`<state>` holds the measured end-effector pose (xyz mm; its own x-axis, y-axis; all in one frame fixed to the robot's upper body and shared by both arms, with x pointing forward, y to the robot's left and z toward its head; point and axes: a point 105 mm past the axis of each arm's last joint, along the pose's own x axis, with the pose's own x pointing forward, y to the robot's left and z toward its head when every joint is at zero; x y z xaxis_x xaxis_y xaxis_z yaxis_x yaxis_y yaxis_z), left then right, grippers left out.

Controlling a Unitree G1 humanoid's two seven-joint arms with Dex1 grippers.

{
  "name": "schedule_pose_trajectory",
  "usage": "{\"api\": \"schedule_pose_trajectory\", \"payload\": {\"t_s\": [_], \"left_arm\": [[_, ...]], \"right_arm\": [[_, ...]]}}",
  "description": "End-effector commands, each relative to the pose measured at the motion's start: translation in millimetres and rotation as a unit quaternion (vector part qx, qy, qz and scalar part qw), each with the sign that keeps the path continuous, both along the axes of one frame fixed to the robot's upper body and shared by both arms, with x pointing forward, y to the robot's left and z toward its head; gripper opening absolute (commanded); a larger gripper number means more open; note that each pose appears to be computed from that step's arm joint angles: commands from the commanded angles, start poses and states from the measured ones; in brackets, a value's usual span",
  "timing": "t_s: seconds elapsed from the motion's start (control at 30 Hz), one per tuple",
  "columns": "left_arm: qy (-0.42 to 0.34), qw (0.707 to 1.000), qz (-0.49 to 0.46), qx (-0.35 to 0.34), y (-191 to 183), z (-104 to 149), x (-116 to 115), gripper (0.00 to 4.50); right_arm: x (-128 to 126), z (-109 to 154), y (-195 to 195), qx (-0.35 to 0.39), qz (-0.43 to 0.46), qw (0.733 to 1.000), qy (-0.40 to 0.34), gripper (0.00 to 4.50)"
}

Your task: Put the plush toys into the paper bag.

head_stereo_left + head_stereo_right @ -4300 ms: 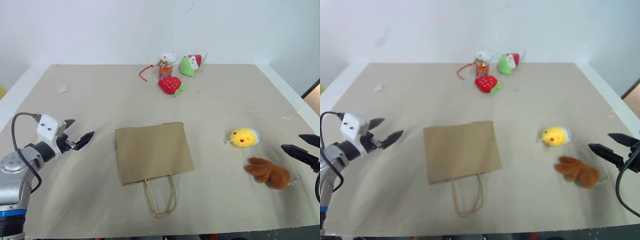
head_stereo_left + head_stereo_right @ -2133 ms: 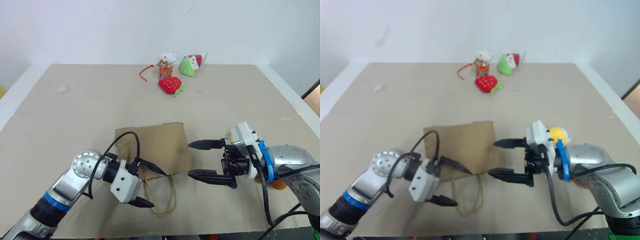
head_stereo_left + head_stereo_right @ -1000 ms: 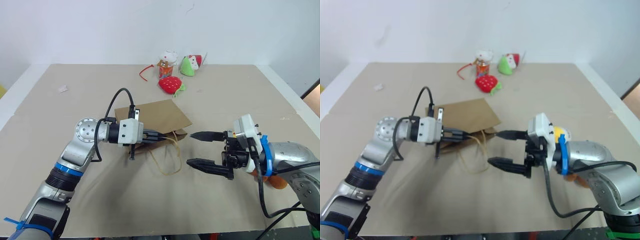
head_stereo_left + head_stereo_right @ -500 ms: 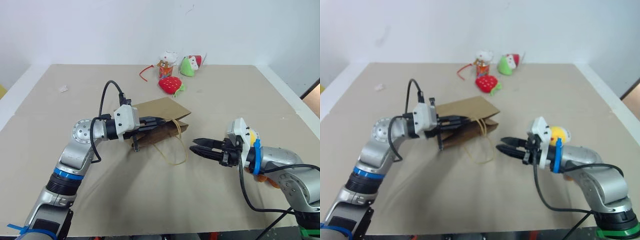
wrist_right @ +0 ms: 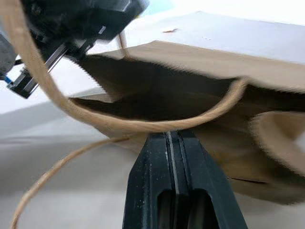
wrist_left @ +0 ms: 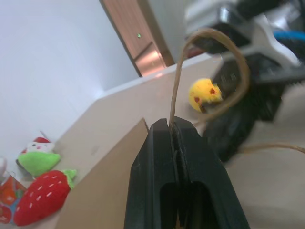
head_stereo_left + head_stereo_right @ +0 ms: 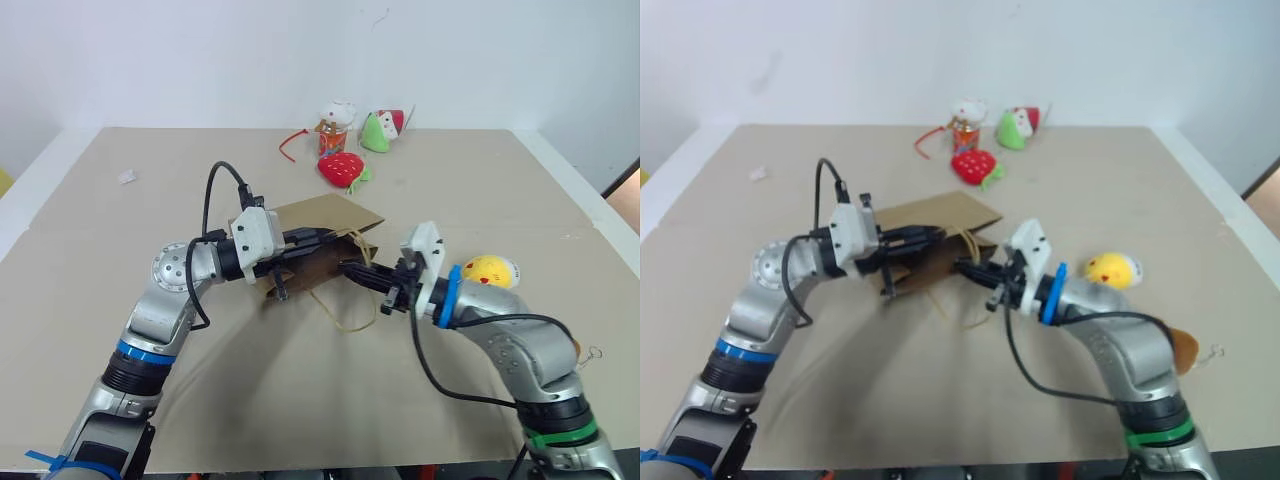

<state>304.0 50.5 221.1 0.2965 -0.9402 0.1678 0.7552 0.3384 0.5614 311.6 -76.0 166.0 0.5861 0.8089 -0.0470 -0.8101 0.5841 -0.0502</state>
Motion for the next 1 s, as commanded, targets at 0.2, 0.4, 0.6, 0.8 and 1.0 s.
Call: {"api": "schedule_pose_trajectory", "payload": {"t_s": [0.2,0.4,0.6,0.8,1.0], "left_arm": [[-0.038,0.998,0.02,-0.036,-5.1,19.2,-3.9,0.0],[-0.066,0.994,0.068,-0.049,4.9,31.1,6.8,0.0],[-0.079,0.99,0.097,-0.058,5.2,35.9,13.3,0.0],[-0.112,0.987,0.089,-0.074,-0.4,53.0,6.9,0.0],[-0.157,0.984,0.052,-0.064,-10.7,65.5,-10.1,0.0]], "right_arm": [[15.3,-11.2,33.6,-0.037,-0.012,0.999,-0.02,0.03],[16.7,-51.1,23.1,-0.103,-0.04,0.994,0.01,0.03],[13.3,-64.3,24.9,-0.128,-0.033,0.991,0.008,0.03],[14.2,-73.0,24.3,-0.136,-0.037,0.99,0.018,0.03],[18.3,-69.3,25.6,-0.127,-0.042,0.991,0.016,0.03]]}}
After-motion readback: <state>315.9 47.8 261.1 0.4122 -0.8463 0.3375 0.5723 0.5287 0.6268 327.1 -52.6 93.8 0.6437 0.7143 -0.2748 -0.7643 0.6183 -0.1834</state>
